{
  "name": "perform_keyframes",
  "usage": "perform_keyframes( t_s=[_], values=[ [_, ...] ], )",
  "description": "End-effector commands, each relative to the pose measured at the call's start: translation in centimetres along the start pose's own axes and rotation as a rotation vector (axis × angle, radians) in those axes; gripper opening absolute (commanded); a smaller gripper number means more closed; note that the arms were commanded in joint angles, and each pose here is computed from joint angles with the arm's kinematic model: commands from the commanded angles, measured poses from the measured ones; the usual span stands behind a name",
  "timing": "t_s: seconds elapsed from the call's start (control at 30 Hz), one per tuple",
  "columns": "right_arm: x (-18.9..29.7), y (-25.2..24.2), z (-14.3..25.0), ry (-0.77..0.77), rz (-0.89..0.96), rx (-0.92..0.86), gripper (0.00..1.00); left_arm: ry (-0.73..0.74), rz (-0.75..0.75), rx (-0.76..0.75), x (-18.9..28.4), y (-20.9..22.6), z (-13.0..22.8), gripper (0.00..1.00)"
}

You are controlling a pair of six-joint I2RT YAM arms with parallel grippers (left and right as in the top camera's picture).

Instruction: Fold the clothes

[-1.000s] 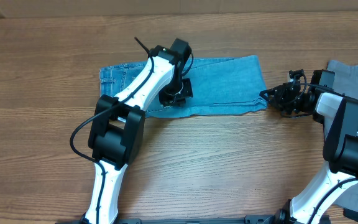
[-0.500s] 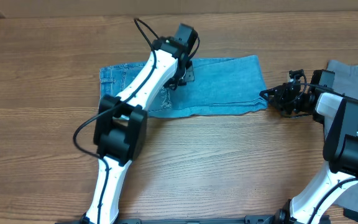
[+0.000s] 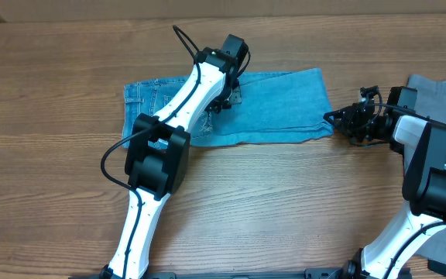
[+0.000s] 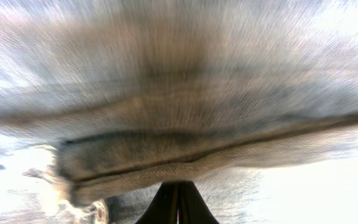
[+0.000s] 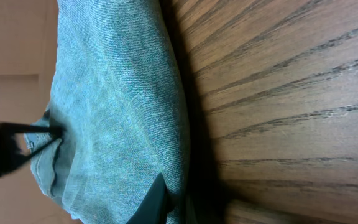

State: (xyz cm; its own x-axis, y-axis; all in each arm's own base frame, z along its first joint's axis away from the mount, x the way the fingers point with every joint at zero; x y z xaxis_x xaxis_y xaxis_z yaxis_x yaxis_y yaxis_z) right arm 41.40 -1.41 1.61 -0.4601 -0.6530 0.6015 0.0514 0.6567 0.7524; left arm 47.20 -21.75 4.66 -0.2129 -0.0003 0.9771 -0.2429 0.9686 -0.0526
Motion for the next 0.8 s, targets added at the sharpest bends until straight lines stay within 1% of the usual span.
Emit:
perform_keyframes(
  t_s=[0.0,0.07,0.2,0.3,0.4,0.63,0.77],
  values=[
    [-0.4,0.3,0.2,0.007,-0.008,0.012,0.04,-0.190,0.082,0.032,5.9,-2.1,-4.5,0.04],
    [-0.4,0.3,0.2,0.007,-0.008,0.012,0.04,-0.219,0.109,0.042,6.8,-2.6,-5.3,0.04],
    [-0.4,0.3,0.2,0.007,-0.008,0.011,0.04,-0.207,0.105,0.082,5.8,-2.5,-5.0,0.04],
    [-0.4,0.3,0.2,0.007,-0.008,0.012,0.04,-0.175,0.111,0.090,4.1,-2.5,-4.2,0.04],
    [-0.4,0.3,0.2,0.006,-0.008,0.013,0.04,-0.118,0.160,0.106,1.6,-3.2,-2.9,0.04],
    [-0.4,0.3,0.2,0.006,-0.008,0.012,0.04,-0.093,0.148,0.152,-3.0,-2.3,-0.9,0.04],
    [-0.5,0.4,0.2,0.007,-0.010,-0.008,0.04,-0.098,0.142,0.153,-3.7,-1.5,-1.1,0.04]
  ],
)
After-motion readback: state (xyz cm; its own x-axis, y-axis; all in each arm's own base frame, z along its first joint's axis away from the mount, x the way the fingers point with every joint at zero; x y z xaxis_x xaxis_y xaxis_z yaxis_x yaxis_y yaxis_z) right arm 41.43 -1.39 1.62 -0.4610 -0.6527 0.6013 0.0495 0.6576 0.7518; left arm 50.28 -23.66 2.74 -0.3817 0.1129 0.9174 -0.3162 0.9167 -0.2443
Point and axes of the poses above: each gripper's point midway between its finger pads, its own x axis back along the fingers, its own y axis along the line the jaws close on, z = x × y, the point moved 2 cm from there along x, back along the fingers, and after that the axes turned 6 degrees about x, right-handed, at the moved point
